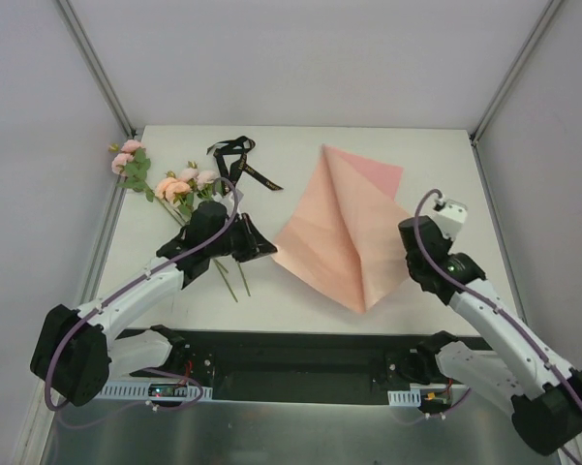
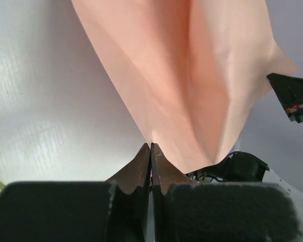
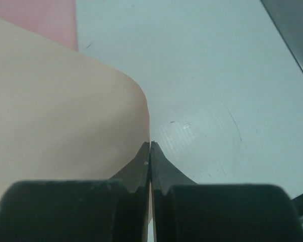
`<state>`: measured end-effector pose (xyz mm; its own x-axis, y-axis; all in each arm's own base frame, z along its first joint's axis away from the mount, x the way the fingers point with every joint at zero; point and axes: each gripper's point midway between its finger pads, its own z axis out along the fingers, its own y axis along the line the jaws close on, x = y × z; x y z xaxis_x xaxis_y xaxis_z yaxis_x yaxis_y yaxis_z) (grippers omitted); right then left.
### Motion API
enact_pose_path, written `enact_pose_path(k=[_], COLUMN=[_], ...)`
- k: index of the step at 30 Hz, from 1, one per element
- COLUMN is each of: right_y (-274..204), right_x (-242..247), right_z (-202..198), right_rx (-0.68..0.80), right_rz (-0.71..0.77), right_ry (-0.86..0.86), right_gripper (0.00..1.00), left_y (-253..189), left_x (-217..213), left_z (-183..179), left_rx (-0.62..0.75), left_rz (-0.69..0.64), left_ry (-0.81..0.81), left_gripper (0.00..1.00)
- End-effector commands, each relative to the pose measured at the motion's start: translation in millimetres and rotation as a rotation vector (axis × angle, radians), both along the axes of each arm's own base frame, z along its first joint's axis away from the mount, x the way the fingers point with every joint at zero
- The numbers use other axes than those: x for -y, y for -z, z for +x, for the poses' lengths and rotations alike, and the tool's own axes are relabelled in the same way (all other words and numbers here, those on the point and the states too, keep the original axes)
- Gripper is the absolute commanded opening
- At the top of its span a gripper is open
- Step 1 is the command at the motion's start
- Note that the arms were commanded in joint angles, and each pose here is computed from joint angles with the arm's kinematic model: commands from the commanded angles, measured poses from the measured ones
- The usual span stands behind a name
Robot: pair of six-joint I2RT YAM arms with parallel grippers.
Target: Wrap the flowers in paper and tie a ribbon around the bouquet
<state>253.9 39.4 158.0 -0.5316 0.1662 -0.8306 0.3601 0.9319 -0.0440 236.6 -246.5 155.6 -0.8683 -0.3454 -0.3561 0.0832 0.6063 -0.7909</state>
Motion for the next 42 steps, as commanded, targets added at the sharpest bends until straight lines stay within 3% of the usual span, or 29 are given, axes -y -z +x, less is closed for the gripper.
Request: enact_pose_path(k=[1, 12, 21, 33, 42], right_y=[17, 62, 63, 97, 95], right_x=[47, 85, 99, 113, 144], right_z=[-28, -63, -54, -18, -21], right_rx=[0.026, 0.11, 0.13, -0.115, -0.166], right_rz=[0.043, 0.24, 0.245, 0.269, 0.187], right_ry=[0.228, 0.552, 0.628, 0.599, 0.666], right_gripper=[0.0, 0.0, 0.0, 0.0, 0.0], left_y=[19, 37, 56, 75, 94], left_x=[-12, -34, -13, 19, 60], left_z=[-2, -18, -17, -25, -45], left_rx=[0.008, 0.028, -0.067, -0.116, -0.169], left_rz=[0.062, 0.097, 0.09, 0.078, 0.093], left_ry=[-0.033, -0.086, -0.006, 0.065, 0.153], left_gripper=[0.0, 0.0, 0.0, 0.0, 0.0])
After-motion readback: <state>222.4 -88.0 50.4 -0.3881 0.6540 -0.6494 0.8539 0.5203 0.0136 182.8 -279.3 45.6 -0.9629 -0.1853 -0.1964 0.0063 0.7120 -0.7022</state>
